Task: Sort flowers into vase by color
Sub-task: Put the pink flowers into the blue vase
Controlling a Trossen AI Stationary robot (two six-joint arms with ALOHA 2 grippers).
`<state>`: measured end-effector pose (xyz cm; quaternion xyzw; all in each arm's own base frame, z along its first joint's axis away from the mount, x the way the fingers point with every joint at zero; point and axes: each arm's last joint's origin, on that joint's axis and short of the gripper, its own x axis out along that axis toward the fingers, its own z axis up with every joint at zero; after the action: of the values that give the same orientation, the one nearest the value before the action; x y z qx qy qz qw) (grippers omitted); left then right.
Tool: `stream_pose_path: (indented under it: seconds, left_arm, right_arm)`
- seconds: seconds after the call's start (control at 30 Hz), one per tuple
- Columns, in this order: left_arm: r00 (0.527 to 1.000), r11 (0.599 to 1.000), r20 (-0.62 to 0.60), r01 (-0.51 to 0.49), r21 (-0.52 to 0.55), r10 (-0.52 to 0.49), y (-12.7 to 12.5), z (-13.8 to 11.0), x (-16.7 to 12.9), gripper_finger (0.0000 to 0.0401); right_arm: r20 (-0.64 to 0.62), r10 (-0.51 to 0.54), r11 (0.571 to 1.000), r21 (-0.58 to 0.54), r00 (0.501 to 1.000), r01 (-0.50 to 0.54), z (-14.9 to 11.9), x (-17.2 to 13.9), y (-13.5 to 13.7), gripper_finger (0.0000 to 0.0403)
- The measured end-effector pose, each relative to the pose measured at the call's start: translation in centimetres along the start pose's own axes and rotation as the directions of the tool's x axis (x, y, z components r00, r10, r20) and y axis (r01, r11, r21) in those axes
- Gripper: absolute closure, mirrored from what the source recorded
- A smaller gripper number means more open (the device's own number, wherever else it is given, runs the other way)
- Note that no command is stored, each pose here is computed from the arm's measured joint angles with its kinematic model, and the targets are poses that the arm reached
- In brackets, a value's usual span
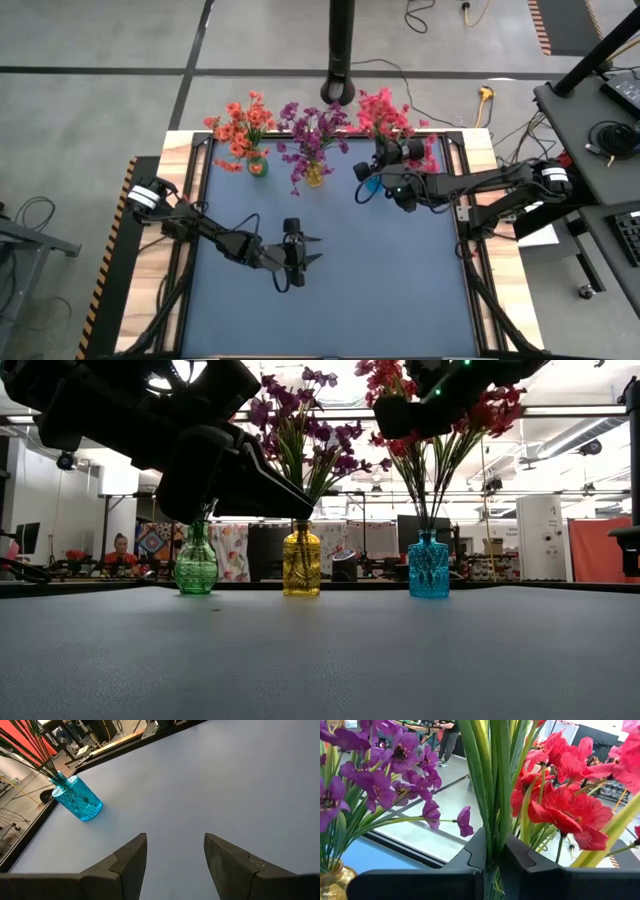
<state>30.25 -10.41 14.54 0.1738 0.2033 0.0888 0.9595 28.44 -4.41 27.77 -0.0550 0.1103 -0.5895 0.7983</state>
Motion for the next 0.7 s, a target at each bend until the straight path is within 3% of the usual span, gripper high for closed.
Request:
stream_pose_path:
  seconds: [0.7]
  left_arm:
    - [1.000, 1.000, 0.001, 0.000, -0.001, 0.000, 0.0, 0.0, 0.0, 0.0220]
  right_arm:
    - [-0.012, 0.000, 1.000, -0.029, 1.000, 0.000, -1.1, 0.0, 0.0, 0.0374]
